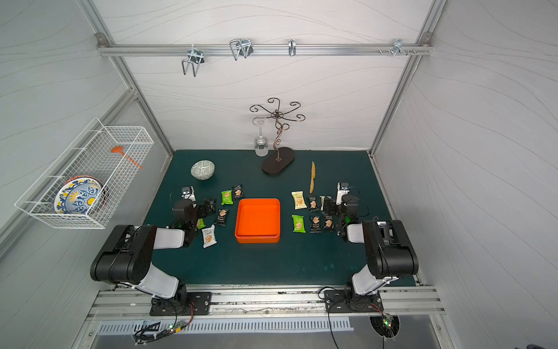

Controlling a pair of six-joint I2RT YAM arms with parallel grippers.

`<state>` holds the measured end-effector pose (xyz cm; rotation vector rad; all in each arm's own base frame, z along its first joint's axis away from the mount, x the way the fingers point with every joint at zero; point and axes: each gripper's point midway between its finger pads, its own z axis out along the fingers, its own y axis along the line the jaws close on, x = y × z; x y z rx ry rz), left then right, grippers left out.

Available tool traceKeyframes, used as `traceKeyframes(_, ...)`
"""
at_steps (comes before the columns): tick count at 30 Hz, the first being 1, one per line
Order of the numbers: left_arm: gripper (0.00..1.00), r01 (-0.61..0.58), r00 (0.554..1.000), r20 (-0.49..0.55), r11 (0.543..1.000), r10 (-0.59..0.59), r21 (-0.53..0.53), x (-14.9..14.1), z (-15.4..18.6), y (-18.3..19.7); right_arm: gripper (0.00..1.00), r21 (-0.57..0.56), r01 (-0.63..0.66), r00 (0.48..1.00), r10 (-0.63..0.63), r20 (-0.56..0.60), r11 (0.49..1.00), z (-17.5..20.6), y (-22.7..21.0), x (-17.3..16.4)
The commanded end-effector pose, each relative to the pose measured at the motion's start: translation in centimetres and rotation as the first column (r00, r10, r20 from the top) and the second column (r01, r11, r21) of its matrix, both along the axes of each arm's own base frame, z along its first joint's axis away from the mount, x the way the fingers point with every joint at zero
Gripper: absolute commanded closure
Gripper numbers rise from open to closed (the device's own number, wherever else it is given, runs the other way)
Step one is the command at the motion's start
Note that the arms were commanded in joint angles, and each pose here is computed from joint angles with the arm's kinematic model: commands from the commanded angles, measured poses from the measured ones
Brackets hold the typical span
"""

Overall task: Take the cookies out of the storage box
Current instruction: Reset both arms

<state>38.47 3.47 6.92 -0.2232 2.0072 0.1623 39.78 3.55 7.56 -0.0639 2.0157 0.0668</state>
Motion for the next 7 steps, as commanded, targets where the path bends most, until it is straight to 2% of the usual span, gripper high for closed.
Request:
traceKeyframes(1,0.00,-0.015,0.996,0.087,1.000,0.015,-0.006,1.24,2.31,0.26,0.01,-0.008,-0.016,1.000,0.016,0.011,1.000,0.34,0.25,0.60)
traceKeyframes(7,0.00,-0.015,0.996,0.089,1.000,0.015,-0.004,1.29,2.36,0.25,0.01,-0.005,-0.018,1.000,0.018,0.022,1.000,0.58,0.25,0.33)
